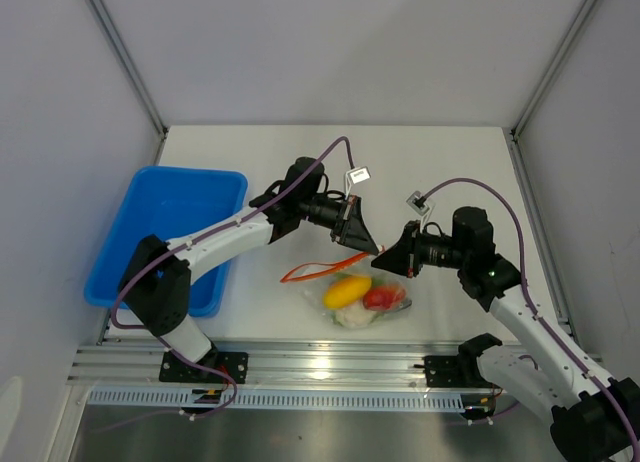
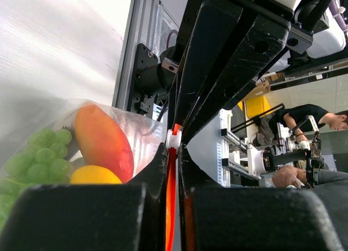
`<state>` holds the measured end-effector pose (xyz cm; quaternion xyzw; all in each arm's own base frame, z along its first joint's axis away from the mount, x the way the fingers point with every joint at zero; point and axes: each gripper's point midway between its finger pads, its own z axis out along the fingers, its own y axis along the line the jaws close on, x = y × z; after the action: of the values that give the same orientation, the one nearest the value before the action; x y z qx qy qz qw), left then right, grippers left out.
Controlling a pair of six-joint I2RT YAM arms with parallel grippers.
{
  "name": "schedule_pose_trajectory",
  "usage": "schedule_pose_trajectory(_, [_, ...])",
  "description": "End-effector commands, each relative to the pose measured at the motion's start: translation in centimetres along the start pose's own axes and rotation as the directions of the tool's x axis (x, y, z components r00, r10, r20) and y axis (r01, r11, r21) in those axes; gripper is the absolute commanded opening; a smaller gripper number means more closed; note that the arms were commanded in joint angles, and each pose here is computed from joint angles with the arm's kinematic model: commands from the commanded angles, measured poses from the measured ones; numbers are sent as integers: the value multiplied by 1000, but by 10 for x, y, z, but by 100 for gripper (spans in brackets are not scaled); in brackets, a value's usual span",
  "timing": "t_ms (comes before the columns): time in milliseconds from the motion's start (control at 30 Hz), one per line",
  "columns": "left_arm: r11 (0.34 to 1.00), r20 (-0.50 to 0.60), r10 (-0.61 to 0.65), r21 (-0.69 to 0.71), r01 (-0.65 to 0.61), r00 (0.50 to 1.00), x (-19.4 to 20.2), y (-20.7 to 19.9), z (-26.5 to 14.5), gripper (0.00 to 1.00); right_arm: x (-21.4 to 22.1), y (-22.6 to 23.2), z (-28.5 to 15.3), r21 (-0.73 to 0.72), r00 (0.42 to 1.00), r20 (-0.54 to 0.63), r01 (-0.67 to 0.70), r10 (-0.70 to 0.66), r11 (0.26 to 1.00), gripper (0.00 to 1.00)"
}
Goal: Place the food in the zip-top bag and seal the zipper
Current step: Zip the zipper food storage bag at the center of the board.
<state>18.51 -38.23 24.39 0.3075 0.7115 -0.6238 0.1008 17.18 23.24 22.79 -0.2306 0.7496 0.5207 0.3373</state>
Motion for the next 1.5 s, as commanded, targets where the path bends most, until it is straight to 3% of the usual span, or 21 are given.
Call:
schedule_pose_trajectory(0, [999,-8,42,23,-41,999,2,-1,2,4,-18,11,-1,-24,997,37,65,-64,998,0])
schedule_pose_trajectory(33, [999,-7,40,20,-40,999,2,-1,3,14,-17,12,0,-33,997,34,67,-65,997,0])
schedule_pose_trajectory(100, [999,3,45,12,-45,999,-1,-1,2,23,-16,12,0,-37,998,33,60,-59,998,0])
schedule_pose_trajectory(133, [999,6,49,9,-49,999,-2,-1,2,33,-15,12,0,-41,998,31,58,-56,998,0])
schedule_pose_trajectory(300, [999,11,54,2,-54,998,-6,-1,2,41,-12,14,0,-52,998,26,52,-50,997,0])
schedule_pose_trajectory(500, [999,7,50,5,-50,999,-5,-1,3,29,-12,14,0,-55,998,29,52,-50,997,0])
schedule_pose_trajectory(933, [998,20,56,23,-57,998,-10,-6,3,35,-5,13,1,-62,999,13,35,-34,997,0])
schedule_pose_trajectory(1233, [998,11,46,34,-46,999,-7,-6,3,1,-6,12,3,-60,1000,19,25,-24,998,0])
schedule_pose_trajectory(1467, [999,9,45,27,-45,999,-4,-2,4,1,-11,11,4,-52,999,44,-2,4,999,0])
